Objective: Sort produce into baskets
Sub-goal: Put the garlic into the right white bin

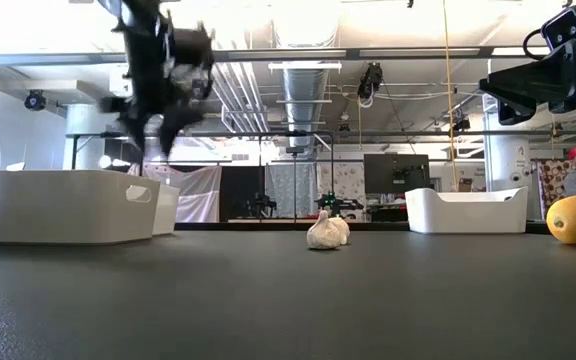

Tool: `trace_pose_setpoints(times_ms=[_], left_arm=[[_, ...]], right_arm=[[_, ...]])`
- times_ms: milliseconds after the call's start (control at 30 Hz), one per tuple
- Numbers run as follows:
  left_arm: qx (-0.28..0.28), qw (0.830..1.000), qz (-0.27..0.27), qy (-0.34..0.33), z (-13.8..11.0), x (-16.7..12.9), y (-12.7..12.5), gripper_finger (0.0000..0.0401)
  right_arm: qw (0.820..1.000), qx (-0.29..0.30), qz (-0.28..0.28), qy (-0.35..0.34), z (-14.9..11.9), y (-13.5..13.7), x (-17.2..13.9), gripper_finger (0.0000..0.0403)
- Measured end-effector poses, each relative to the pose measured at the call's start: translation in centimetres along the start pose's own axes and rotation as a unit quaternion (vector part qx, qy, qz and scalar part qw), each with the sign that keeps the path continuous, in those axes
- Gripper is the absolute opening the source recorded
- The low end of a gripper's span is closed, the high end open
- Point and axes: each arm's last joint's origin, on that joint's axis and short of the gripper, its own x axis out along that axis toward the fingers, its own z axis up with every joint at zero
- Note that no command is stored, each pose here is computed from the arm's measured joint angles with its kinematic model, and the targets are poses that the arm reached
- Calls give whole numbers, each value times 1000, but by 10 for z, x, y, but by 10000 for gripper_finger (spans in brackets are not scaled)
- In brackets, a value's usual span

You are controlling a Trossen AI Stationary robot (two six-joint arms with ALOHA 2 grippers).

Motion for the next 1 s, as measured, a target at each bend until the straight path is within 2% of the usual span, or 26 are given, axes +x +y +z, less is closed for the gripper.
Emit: trace_pose_setpoints(times_ms=[67, 133, 200, 300, 467, 700, 733, 833, 933, 1000], left_arm=[[42, 995, -68, -64, -8, -19, -21, 235], [118, 976, -131, -125, -20, -36, -44, 235], [188, 948, -183, -183, -31, -52, -64, 234], [264, 894, -246, -264, -46, -75, -92, 228], [321, 823, -303, -356, -65, -97, -128, 218], [383, 738, -401, -385, -99, -91, -174, 207], [387, 729, -414, -385, -105, -87, -180, 206], [396, 717, -426, -384, -125, -71, -196, 205], [401, 712, -435, -378, -144, -55, -209, 205], [391, 717, -435, -379, -153, -44, -217, 205]], right_arm=[[1000, 0, 0, 0, 0, 0, 0, 68], [1000, 0, 0, 0, 0, 0, 0, 68], [1000, 0, 0, 0, 0, 0, 0, 68], [1000, 0, 0, 0, 0, 0, 0, 68], [1000, 0, 0, 0, 0, 0, 0, 68], [1000, 0, 0, 0, 0, 0, 0, 68], [1000, 0, 0, 0, 0, 0, 0, 68], [1000, -1, 0, 0, 0, 0, 0, 68], [1000, -21, -1, -1, 0, 0, 0, 68], [997, -71, -4, -15, 3, 0, 0, 68]])
